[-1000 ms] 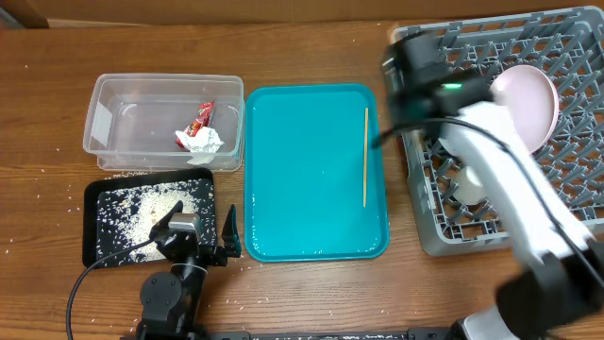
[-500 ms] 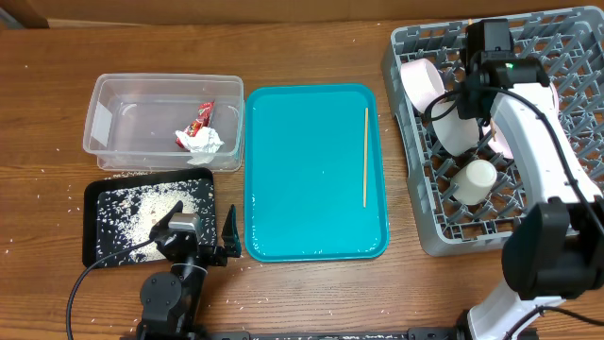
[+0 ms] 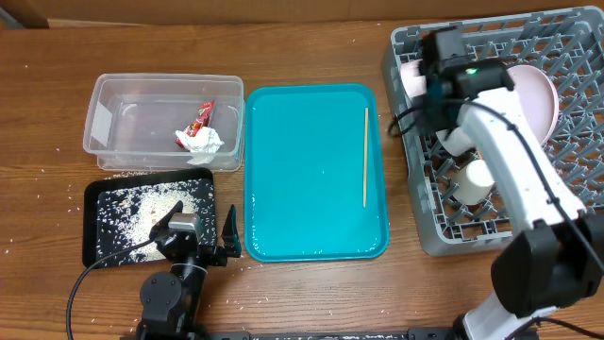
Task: Sort waste into correct bins and load items into the dishwasher
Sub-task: 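Carry the chopstick into the dish rack and release, then grasp the second wooden chopstick on the teal tray with right gripper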
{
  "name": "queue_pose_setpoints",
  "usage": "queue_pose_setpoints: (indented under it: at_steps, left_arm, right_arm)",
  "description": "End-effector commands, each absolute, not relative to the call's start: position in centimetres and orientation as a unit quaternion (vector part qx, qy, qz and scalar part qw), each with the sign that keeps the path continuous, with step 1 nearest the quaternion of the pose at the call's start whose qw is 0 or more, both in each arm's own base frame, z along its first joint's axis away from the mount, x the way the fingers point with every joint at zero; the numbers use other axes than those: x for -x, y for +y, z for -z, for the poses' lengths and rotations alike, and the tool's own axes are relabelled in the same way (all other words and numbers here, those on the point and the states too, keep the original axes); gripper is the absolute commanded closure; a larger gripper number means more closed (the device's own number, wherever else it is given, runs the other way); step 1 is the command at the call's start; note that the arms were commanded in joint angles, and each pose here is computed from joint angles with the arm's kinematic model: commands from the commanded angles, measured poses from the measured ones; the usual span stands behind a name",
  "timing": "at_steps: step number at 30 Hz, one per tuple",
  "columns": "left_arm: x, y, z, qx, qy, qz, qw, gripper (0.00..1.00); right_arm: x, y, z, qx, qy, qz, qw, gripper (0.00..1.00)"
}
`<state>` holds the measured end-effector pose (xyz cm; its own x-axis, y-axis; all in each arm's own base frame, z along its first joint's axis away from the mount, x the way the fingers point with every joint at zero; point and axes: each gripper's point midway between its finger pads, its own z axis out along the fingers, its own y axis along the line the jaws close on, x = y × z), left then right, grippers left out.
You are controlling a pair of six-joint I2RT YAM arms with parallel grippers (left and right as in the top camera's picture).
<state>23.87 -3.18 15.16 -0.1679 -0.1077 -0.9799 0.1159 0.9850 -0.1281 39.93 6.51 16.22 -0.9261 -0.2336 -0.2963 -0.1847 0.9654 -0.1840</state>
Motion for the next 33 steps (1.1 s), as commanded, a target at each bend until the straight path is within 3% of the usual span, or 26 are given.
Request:
queue_pose_setpoints:
  at_steps: [1, 8, 13, 20, 23, 26, 28, 33]
  left_arm:
    - [-23.9, -3.1, -15.2, -0.002, 0.757, 0.086, 0.648, 0.00]
    - [-23.9, -3.1, -15.2, -0.002, 0.757, 0.086, 0.648, 0.00]
    - [-23.9, -3.1, -15.2, -0.002, 0.757, 0.086, 0.648, 0.00]
    - [-23.9, -3.1, -15.2, -0.002, 0.757, 0.086, 0.648, 0.00]
    - [-23.9, -3.1, -15.2, -0.002, 0.757, 0.086, 0.648, 0.00]
    - [-23.9, -3.1, -15.2, -0.002, 0.757, 0.086, 0.648, 0.00]
    - [-23.9, -3.1, -15.2, -0.002, 0.757, 0.086, 0.648, 0.00]
    - [-23.9, -3.1, -15.2, -0.002, 0.757, 0.086, 0.648, 0.00]
  right_arm:
    - [-37.7, 14.6, -18.2, 0.139, 0.973, -0.088, 0.161, 0.56]
    - [-37.1, 19.2, -13.6, 0.088, 0.982, -0.087, 0.145, 0.53]
    - [-38.3, 16.3, -8.6, 0.042, 0.987, 0.028, 0.155, 0.53]
    - [-36.8, 15.6, -2.6, 0.049, 0.993, 0.057, 0.088, 0.55]
    - [-35.7, 16.4, -0.4, 0.053, 0.997, 0.033, 0.051, 0.72]
    - [-34.6, 17.5, 0.8, 0.057, 0.998, 0.010, 0.022, 0.80]
    - [-34.5, 17.6, 0.8, 0.047, 0.999, 0.010, 0.022, 0.96]
    - [-35.8, 18.4, -2.7, 0.058, 0.997, -0.002, 0.056, 0.96]
